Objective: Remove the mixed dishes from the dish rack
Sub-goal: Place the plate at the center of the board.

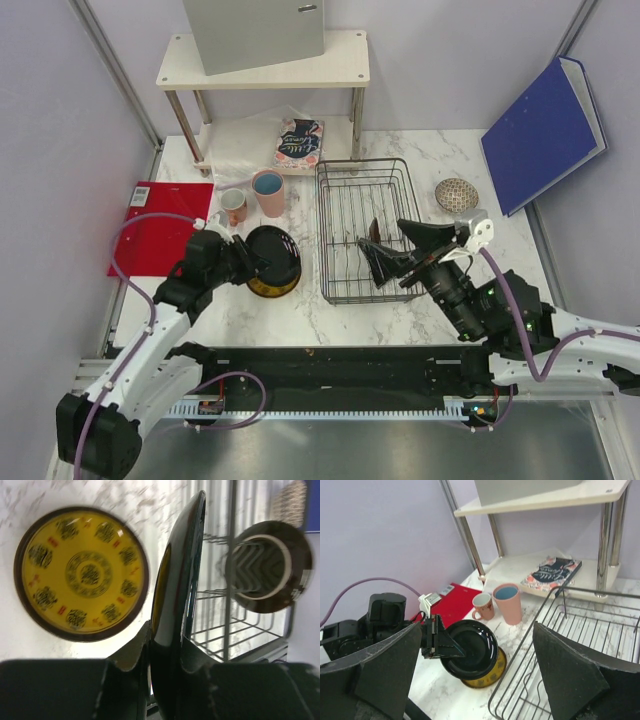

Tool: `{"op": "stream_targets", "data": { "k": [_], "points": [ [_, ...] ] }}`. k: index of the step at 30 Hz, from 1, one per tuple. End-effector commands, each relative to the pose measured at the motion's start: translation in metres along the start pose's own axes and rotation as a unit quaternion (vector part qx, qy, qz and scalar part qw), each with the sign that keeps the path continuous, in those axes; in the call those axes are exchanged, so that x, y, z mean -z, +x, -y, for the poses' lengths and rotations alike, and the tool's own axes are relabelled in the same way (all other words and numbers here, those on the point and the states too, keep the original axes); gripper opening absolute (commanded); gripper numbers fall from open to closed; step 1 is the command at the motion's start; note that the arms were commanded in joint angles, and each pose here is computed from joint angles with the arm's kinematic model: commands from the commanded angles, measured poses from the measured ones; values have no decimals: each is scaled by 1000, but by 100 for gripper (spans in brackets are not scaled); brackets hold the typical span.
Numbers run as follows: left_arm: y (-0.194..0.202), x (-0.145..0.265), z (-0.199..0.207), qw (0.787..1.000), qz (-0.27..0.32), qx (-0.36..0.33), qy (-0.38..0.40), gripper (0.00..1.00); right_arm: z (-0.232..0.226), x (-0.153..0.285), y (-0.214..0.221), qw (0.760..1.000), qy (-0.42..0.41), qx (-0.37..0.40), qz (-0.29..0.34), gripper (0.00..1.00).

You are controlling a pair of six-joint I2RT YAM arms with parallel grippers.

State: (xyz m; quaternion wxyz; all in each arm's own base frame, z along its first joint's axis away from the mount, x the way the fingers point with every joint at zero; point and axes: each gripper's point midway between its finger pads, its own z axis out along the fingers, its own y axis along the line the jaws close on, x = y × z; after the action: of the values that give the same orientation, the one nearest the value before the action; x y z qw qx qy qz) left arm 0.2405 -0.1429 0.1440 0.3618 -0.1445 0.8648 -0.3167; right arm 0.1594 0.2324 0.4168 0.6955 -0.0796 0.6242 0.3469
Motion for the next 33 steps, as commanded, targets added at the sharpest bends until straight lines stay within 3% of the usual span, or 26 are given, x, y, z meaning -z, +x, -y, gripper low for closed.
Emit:
{"op": "stream_targets", "data": {
  "k": [1, 12, 19, 28, 33],
  "points": [
    [0, -16, -11, 999, 5, 34, -14, 2, 3, 3, 26, 999, 9, -15, -33, 98],
    [6, -41, -33, 997, -9, 58, -49, 2, 5, 6, 54, 998, 6, -20, -53, 98],
    [20, -53, -46, 993, -51, 70, -79, 3, 10, 9, 56, 999, 10, -16, -50, 98],
    [18, -42, -40, 993, -69, 47, -85, 33, 10, 8, 61, 998, 11, -8, -56, 98],
    [19, -32, -37, 988, -109, 24, -106, 47, 8, 6, 66, 998, 11, 0, -62, 98]
  ]
}}
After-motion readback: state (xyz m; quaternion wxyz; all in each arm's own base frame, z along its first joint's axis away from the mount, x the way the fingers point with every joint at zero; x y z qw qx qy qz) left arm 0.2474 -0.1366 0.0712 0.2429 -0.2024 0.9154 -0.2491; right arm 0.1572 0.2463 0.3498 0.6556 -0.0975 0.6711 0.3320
